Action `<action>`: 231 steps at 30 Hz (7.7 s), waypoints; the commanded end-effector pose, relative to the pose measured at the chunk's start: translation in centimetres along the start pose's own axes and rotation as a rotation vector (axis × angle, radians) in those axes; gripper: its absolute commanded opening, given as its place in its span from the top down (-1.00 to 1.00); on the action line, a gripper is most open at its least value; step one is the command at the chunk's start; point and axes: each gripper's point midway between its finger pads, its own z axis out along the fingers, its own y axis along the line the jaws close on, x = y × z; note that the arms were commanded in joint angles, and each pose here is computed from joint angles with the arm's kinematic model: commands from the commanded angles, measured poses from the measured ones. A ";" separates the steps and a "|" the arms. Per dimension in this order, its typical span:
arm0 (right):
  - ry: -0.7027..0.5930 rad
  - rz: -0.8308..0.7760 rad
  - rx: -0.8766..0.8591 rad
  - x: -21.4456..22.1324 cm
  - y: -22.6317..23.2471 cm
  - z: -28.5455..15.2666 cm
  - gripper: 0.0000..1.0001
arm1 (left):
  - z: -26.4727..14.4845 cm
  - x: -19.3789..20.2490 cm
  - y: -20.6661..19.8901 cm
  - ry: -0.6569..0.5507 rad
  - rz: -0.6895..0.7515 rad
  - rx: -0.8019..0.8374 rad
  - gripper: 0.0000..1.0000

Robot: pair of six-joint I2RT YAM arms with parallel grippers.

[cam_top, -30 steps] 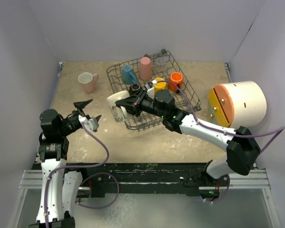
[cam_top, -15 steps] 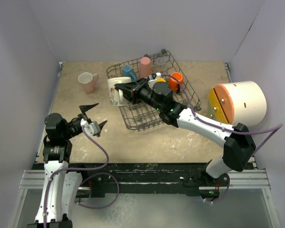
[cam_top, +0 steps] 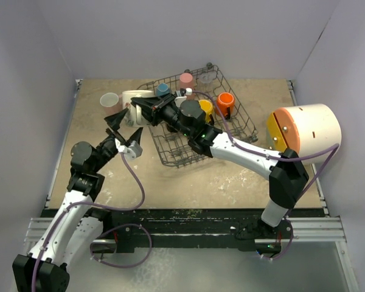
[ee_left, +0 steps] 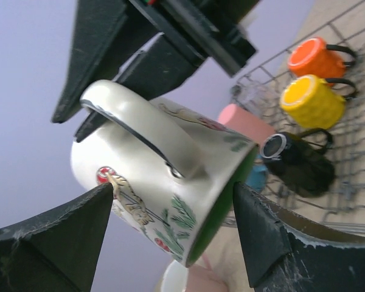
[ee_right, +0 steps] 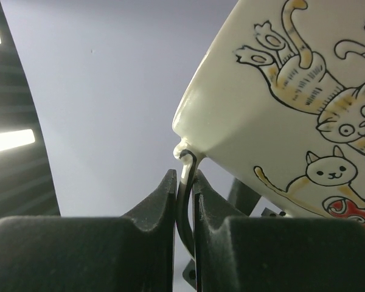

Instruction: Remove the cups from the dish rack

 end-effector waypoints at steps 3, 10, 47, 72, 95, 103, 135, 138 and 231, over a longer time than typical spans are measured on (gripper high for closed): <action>0.077 0.058 -0.415 3.1 14.5 -4.4 1.00 | -0.7 -1.4 5.4 -0.006 0.123 -0.243 -0.61; 0.124 0.074 -0.434 4.9 14.8 -4.1 1.00 | -0.6 -2.5 7.7 -0.037 0.129 -0.326 -0.54; 0.172 -0.011 -0.126 2.7 2.6 -7.8 0.68 | -2.5 -8.9 8.9 -0.109 0.315 -0.203 1.00; -0.016 -0.254 0.259 -6.0 -6.5 -12.6 0.02 | -7.1 8.1 0.8 0.695 -0.011 0.177 1.00; -0.216 -0.683 0.598 -14.3 -7.6 -17.0 -0.03 | -10.1 25.8 6.8 1.320 -0.595 0.195 1.00; -0.302 -0.889 0.687 -16.9 -5.7 -18.1 -0.25 | -9.4 31.7 6.6 1.393 -0.642 0.195 1.00; 0.186 -1.480 0.790 -24.6 -13.9 -5.8 -0.43 | -7.5 33.1 10.3 1.342 -0.648 0.044 -0.79; 0.226 -1.505 0.813 -25.2 -15.3 -5.4 -0.42 | -7.0 30.9 10.1 1.291 -0.696 0.059 -0.80; 0.557 -0.356 -0.385 2.1 -1.1 -10.7 1.00 | -4.9 0.1 2.2 0.131 -0.259 0.382 -0.92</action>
